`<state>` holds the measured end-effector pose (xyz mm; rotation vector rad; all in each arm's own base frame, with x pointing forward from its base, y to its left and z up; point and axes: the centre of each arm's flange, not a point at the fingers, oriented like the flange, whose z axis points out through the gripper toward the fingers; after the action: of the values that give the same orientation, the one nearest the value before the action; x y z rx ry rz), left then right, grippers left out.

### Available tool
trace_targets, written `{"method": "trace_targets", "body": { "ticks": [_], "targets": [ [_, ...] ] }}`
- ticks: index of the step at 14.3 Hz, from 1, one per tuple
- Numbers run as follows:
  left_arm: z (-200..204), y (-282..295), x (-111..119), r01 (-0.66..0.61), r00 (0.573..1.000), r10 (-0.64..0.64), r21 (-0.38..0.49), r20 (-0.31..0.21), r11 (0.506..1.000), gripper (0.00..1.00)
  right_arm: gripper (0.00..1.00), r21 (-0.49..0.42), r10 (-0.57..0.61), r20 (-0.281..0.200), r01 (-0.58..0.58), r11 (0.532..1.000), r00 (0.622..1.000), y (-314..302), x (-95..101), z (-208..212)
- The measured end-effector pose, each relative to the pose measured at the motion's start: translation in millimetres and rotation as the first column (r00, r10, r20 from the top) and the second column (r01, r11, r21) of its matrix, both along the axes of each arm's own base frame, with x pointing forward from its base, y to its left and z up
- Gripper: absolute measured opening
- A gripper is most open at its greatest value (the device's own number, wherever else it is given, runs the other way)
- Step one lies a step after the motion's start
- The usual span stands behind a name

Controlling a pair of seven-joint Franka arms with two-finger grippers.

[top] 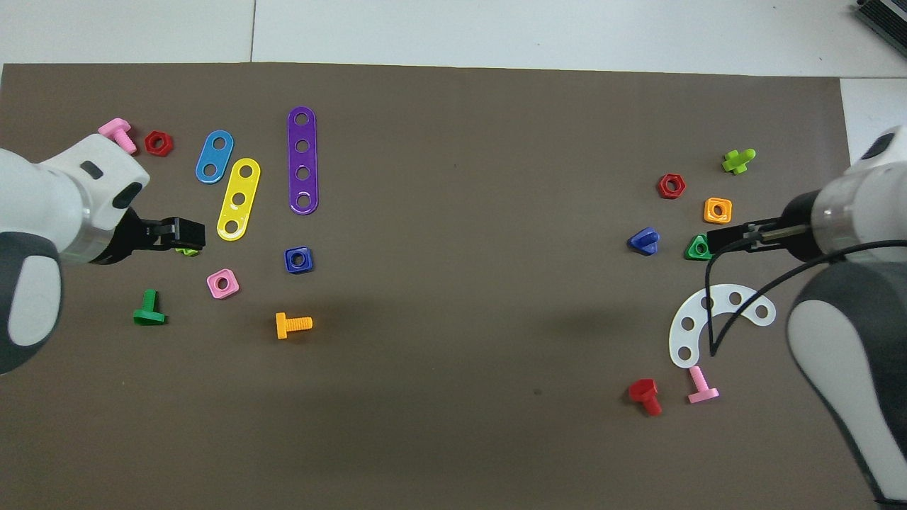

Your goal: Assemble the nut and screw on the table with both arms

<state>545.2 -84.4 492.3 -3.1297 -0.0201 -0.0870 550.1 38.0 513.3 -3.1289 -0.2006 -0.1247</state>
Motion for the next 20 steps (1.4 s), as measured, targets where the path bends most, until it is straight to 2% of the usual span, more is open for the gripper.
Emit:
{"method": "trace_targets", "body": {
  "ticks": [3, 5, 9, 10, 11, 14, 15, 16, 19, 20],
  "targets": [
    [-36.7, -26.3, 10.0, -0.008, 1.0, 0.009, -0.016, 0.017, 1.0, 0.99, 1.0, 0.015, 0.052, -0.01, -0.052, 0.999, 0.999, 25.9, 20.2, -68.1],
    [-59.7, -32.3, 19.8, -0.035, 0.998, 0.037, -0.036, 0.056, 0.999, 0.98, 1.0, 0.016, 0.093, -0.005, -0.093, 0.996, 0.996, 29.8, 35.2, -107.5],
    [-101.6, -41.4, 23.5, -0.071, 0.993, 0.077, -0.064, 0.088, 0.995, 0.94, 0.97, -0.014, 0.138, 0.009, -0.138, 0.99, 0.99, 28.0, 43.2, -168.4],
    [-112.7, -48.9, 24.4, -0.084, 0.992, 0.09, -0.073, 0.091, 0.994, 0.93, 0.89, -0.02, 0.141, 0.015, -0.141, 0.99, 0.99, 26.5, 41.6, -181.4],
    [-123.3, -55.6, 25.0, -0.089, 0.992, 0.096, -0.077, 0.087, 0.993, 0.93, 0.89, -0.025, 0.149, 0.017, -0.149, 0.989, 0.989, 24.2, 40.0, -190.7],
    [-156.8, -66.9, 24.1, -0.089, 0.992, 0.096, -0.086, 0.08, 0.992, 0.92, 0.6, -0.03, 0.162, 0.007, -0.162, 0.986, 0.987, 15.2, 36.2, -201.5],
    [-169.0, -70.7, 22.3, -0.088, 0.993, 0.094, -0.088, 0.074, 0.992, 0.9, 0.6, -0.03, 0.162, 0.003, -0.162, 0.986, 0.987, 12.2, 35.3, -203.1],
    [-179.5, -74.5, 20.9, -0.087, 0.993, 0.093, -0.089, 0.068, 0.992, 0.89, 0.51, -0.03, 0.162, -0.002, -0.162, 0.986, 0.987, 10.2, 34.0, -205.1],
    [-192.7, -82.7, 18.5, -0.077, 0.995, 0.082, -0.087, 0.054, 0.993, 0.86, 0.48, -0.03, 0.161, -0.001, -0.161, 0.986, 0.987, 9.5, 32.7, -207.2],
    [-193.8, -84.5, 17.0, -0.074, 0.996, 0.078, -0.084, 0.046, 0.994, 0.82, 0.46, -0.031, 0.161, 0.004, -0.161, 0.987, 0.987, 9.5, 32.9, -207.2]
  ]
}}
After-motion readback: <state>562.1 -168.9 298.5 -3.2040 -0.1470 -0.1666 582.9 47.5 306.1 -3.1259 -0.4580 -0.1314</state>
